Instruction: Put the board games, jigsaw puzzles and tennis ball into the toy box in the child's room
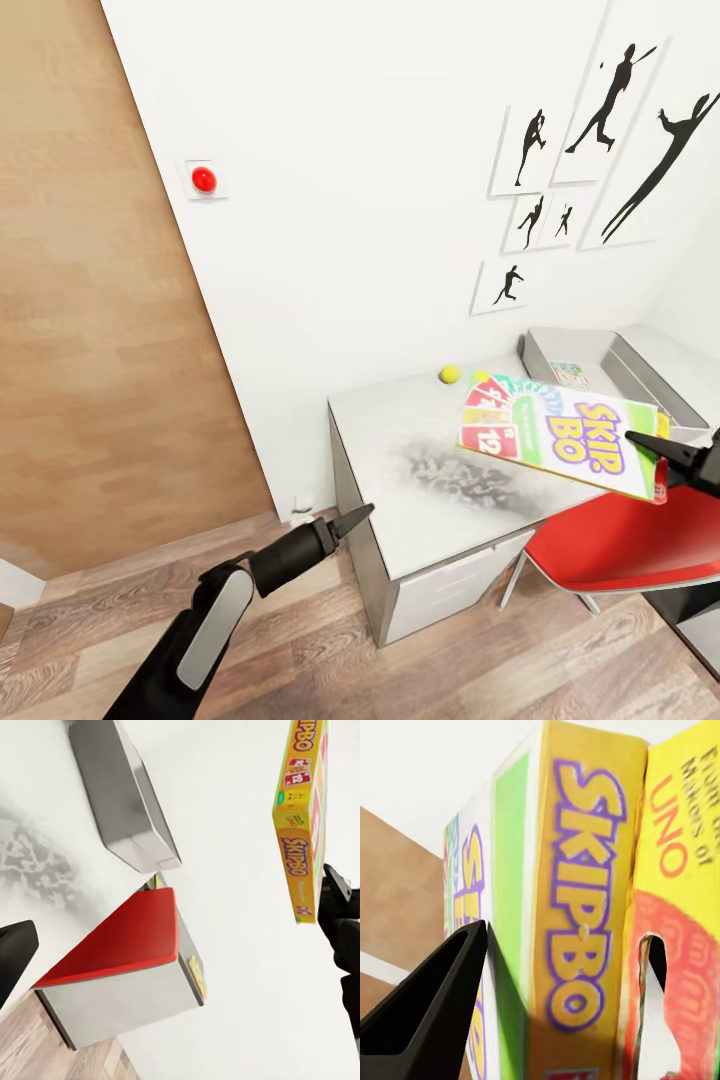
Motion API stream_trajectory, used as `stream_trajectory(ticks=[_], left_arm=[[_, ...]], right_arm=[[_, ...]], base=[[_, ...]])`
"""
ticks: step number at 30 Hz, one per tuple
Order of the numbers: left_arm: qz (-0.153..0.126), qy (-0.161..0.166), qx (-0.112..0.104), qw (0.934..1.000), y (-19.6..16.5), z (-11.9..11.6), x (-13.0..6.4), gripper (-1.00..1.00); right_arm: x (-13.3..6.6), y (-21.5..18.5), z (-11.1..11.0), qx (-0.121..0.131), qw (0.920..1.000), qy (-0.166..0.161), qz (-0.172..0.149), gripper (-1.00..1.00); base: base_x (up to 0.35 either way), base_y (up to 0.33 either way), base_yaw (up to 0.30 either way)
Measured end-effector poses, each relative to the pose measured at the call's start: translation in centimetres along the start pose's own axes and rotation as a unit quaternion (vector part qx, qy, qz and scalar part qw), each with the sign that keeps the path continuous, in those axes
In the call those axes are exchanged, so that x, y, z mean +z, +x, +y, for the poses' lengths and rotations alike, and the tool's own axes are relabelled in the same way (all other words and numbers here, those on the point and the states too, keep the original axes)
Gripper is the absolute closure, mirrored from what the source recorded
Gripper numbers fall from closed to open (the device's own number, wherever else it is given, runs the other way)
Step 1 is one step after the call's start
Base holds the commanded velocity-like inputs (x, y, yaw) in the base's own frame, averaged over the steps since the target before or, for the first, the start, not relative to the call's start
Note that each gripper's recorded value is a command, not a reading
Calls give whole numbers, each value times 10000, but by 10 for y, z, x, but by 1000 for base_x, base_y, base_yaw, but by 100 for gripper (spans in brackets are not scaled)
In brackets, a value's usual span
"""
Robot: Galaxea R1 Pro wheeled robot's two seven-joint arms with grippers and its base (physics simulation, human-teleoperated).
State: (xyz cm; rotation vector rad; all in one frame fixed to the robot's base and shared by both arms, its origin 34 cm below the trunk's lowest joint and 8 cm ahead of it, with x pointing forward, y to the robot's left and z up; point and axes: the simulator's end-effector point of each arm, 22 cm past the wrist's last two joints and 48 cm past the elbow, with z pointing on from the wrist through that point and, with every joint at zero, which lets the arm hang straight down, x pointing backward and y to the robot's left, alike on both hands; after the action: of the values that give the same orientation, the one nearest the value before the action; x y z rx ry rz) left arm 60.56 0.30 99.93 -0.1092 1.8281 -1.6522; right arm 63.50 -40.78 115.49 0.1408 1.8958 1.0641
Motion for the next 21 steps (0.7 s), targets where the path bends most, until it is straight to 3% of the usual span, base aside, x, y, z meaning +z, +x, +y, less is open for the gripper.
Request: stream_trajectory(ticks=[4, 10, 16, 21], left_arm=[[-15, -5, -25, 10000, 0, -3, 9, -100], [0, -143, -35, 9999, -7, -11, 38, -100], [387, -215, 122, 9989, 2, -30, 75, -100], [690, -153, -31, 9975, -1, -48, 96, -100]], right_arm=[[-3, -4, -2, 14, 10000, 36, -86, 100], [-9, -14, -20, 140, 9993, 261, -247, 100], [-13, -60, -38, 146, 9954, 592, -739, 100], [-28, -101, -54, 171, 9874, 975, -1233, 100]], base=[[0, 0, 0], [0, 0, 0], [0, 0, 0], [0, 0, 0]])
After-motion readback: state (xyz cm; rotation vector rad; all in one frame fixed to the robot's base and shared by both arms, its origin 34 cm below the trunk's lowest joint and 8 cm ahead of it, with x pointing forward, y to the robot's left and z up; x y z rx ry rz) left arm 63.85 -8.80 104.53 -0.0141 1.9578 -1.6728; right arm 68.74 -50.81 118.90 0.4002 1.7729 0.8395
